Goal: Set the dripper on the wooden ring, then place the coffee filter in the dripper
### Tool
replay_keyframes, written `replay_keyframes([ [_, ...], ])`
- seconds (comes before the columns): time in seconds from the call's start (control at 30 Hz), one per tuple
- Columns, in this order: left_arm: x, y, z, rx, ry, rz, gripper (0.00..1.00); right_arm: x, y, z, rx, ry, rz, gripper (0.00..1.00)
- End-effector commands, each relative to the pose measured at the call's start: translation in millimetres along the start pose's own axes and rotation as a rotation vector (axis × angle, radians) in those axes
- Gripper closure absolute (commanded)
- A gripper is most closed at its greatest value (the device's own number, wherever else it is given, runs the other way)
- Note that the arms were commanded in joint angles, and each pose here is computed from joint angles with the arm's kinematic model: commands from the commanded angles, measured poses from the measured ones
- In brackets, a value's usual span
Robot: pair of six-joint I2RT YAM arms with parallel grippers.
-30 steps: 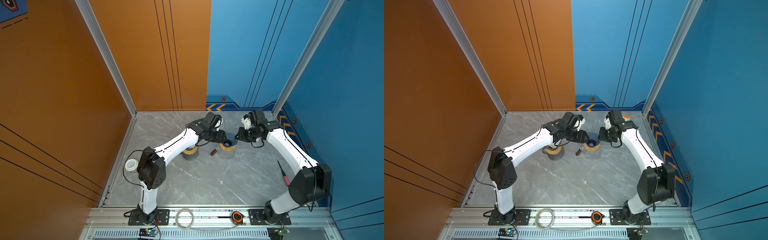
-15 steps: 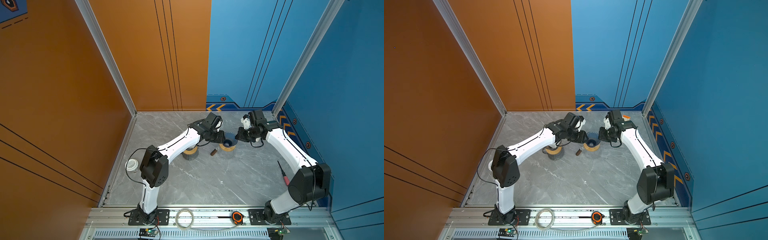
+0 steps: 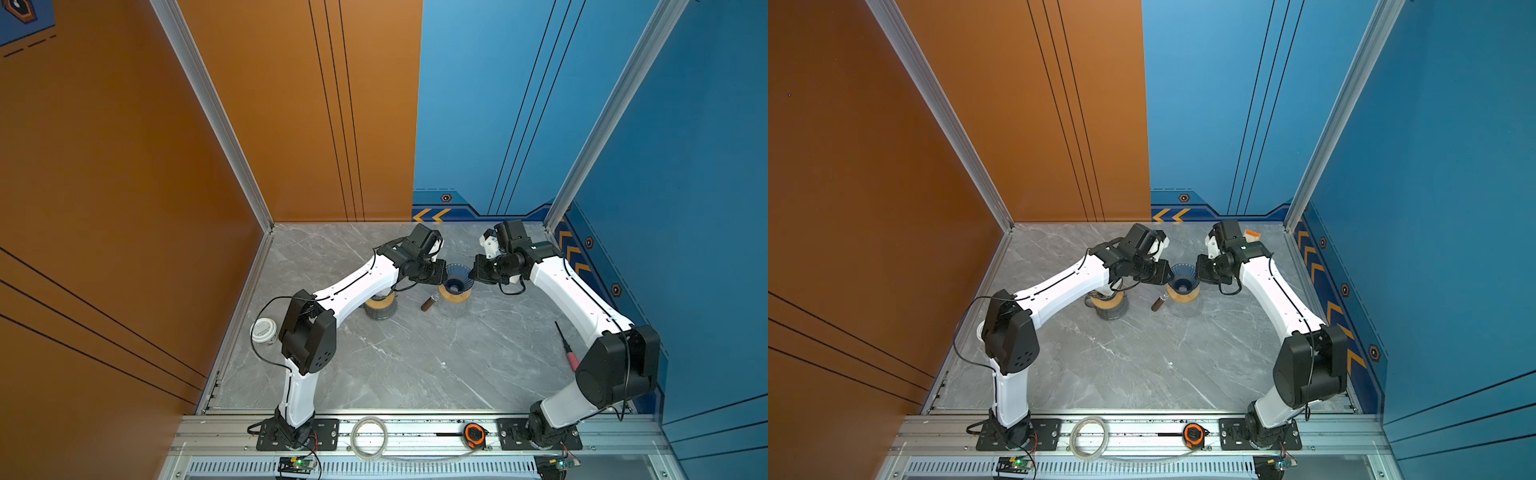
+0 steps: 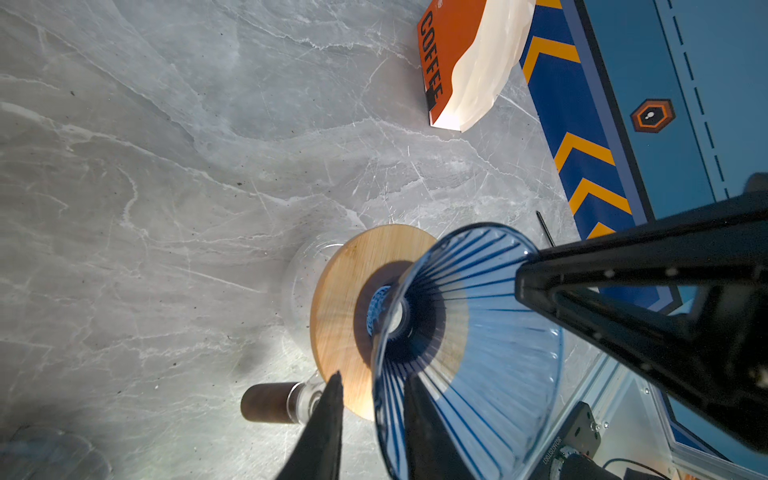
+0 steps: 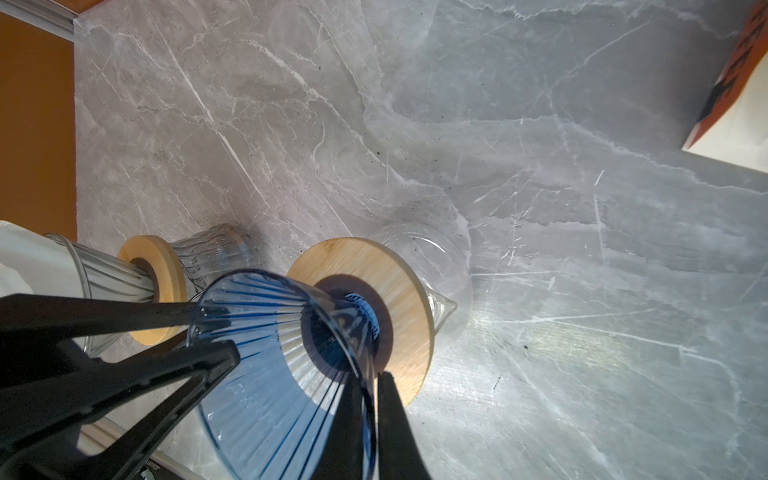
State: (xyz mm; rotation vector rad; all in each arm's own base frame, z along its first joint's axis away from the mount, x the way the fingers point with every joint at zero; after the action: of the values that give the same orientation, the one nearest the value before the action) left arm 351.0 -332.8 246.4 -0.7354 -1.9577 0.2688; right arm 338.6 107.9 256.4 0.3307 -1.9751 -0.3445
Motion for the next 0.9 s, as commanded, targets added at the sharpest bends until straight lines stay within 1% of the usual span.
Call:
replay_keyframes([
  [0.0, -5, 4, -2, -0.004, 0.021, 0.0, 0.74, -6, 1, 1, -0.008, 0.013, -0.002, 0.93],
  [0.23, -10, 7, 0, 0.003, 0.036, 0.002, 0.75, -11, -3, 2, -0.041, 0.023, 0.017, 0.95],
  [0.3, -10, 8, -1, 0.004, 0.036, 0.003, 0.78, -11, -3, 2, -0.047, 0.024, 0.018, 0.95],
  [0.4, -11, 8, 0, 0.005, 0.038, 0.004, 0.79, -12, -3, 3, -0.054, 0.03, 0.023, 0.96],
  [0.57, -13, 9, 1, 0.006, 0.045, 0.003, 0.83, -16, -5, 7, -0.062, 0.045, 0.031, 0.96],
  [0.73, -15, 10, 3, 0.009, 0.055, 0.004, 0.84, -21, -8, 11, -0.073, 0.059, 0.049, 0.97],
  [0.87, -18, 12, 5, 0.013, 0.063, 0.002, 0.89, -23, -11, 14, -0.078, 0.07, 0.063, 0.98],
])
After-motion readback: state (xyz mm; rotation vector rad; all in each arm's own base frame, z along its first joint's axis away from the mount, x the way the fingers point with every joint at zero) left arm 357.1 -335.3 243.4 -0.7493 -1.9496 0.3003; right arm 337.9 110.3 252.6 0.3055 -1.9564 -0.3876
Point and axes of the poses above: each gripper's point midway between its finger pads, its own x axis back along the fingers, its own y axis along the line the jaws close on, z = x × y, the point moved 8 cm from there along x, back along the fingers, and after that the axes turned 2 degrees about x, right-handed, at the moved point
